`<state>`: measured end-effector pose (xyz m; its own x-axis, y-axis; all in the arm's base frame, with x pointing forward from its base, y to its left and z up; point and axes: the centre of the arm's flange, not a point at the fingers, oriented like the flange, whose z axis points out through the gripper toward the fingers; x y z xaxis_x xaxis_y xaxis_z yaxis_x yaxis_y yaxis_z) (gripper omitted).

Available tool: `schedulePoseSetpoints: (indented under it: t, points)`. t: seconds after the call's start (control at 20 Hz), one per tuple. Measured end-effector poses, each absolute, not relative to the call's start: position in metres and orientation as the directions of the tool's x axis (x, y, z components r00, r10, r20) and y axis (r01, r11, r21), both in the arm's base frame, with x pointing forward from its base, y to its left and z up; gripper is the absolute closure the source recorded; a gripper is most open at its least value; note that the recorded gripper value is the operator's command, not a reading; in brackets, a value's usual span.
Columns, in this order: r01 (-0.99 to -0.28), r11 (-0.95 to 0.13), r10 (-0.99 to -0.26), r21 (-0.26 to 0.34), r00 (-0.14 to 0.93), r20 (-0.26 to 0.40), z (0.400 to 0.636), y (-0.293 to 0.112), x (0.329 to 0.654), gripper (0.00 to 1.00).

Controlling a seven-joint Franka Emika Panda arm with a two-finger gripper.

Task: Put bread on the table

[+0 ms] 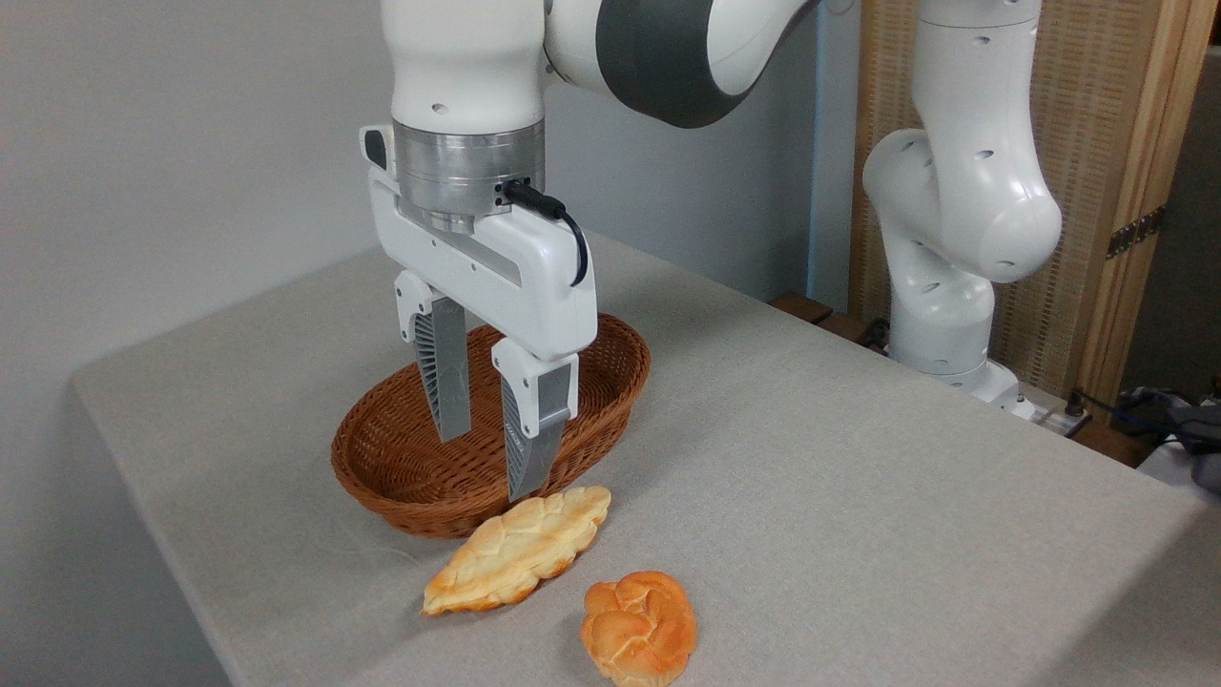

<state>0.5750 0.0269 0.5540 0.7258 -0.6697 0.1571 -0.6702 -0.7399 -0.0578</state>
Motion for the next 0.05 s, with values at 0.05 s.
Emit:
schedulePoseSetpoints:
  t: [0.05]
  points:
    - [-0.670,-0.740,-0.670,-0.058,0.726,0.157,0.5539,0.0270,0.5750,0.00]
